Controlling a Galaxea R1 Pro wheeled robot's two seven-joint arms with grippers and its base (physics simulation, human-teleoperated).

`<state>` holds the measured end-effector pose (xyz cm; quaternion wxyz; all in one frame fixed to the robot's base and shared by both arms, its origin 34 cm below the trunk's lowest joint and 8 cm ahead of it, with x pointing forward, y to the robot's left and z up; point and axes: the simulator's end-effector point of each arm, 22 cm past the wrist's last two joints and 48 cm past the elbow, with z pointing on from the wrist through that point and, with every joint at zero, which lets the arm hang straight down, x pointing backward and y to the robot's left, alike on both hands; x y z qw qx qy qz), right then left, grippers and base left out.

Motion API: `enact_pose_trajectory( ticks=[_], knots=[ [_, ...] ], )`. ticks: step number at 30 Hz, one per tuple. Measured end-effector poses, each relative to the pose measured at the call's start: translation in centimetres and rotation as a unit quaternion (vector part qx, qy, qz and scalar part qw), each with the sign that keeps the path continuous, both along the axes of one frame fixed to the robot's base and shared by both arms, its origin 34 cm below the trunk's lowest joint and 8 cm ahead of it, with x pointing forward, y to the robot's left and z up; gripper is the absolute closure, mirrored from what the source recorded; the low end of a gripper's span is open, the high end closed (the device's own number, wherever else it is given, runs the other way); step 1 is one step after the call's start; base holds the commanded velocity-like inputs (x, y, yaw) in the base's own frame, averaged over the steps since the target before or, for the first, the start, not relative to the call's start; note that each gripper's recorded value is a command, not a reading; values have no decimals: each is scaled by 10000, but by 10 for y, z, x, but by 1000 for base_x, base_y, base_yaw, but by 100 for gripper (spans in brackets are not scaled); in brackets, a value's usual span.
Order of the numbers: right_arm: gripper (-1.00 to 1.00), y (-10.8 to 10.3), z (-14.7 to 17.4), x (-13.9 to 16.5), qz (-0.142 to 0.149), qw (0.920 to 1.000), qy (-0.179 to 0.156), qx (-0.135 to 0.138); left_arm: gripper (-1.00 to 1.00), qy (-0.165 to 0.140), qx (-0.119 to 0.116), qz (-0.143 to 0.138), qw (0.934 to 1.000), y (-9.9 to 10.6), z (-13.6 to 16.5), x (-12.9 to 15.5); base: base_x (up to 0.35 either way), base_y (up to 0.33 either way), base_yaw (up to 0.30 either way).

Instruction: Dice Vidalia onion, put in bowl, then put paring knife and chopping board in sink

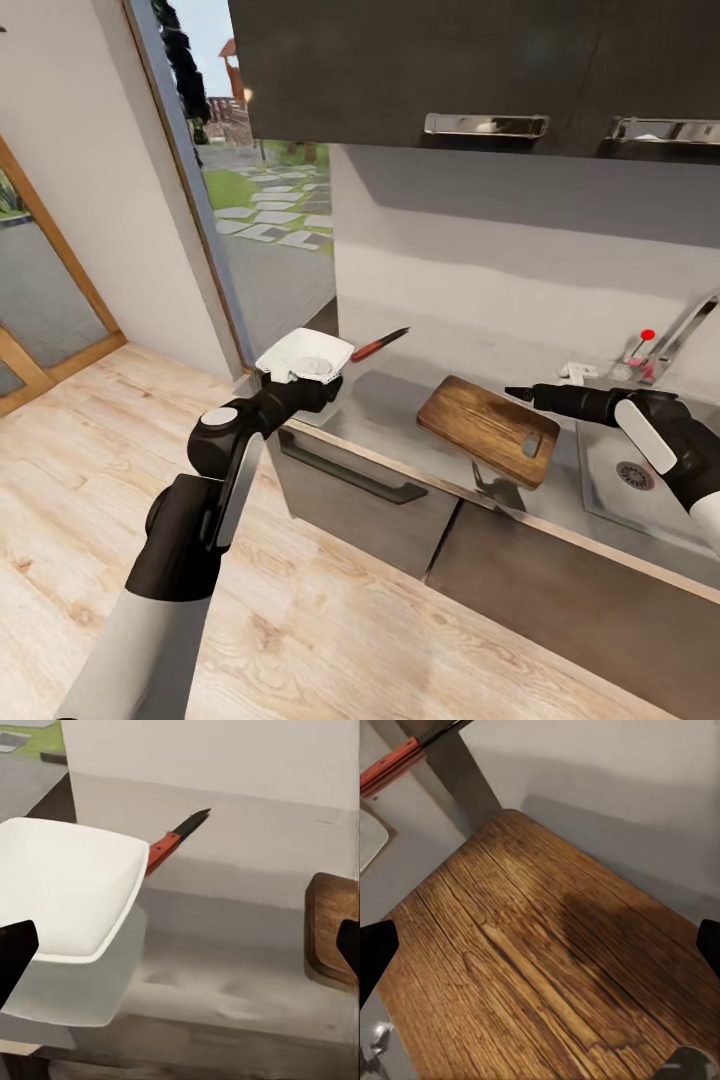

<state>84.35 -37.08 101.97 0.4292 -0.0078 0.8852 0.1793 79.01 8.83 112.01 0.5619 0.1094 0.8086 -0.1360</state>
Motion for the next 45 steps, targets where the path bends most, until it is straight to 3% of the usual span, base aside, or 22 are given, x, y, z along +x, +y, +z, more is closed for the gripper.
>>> enact_pose_trajectory(
  ticks=[1, 4, 7, 18, 26, 40, 45],
  knots=[
    [-100, -1, 0, 0, -9, 10000, 8, -6, -100, 278, 29, -37, 9996, -3, -10, -5, 0, 0, 0],
    [-100, -1, 0, 0, -22, 10000, 10, -15, -100, 464, 48, -55, 9989, -4, -17, -9, 97, 47, 0],
    [-100, -5, -1, 0, -91, 9999, 20, -68, -100, 528, 50, -63, 9986, -4, -19, -11, 237, 116, 0],
    [-100, -49, -12, 3, -890, 9933, 166, -712, -100, 821, 88, -103, 9965, -6, -30, -18, 318, 84, 0],
    [-100, -53, -14, 4, -952, 9923, 186, -768, -100, 847, 85, -105, 9963, -6, -31, -17, 288, 4, 0],
    [-100, -53, -13, 4, -957, 9923, 183, -771, -100, 839, 77, -112, 9964, -7, -30, -18, 18, 6, 0],
    [-100, -53, -12, 4, -962, 9923, 171, -756, -100, 845, 77, -112, 9963, -7, -30, -18, 36, 258, -183]
  ],
)
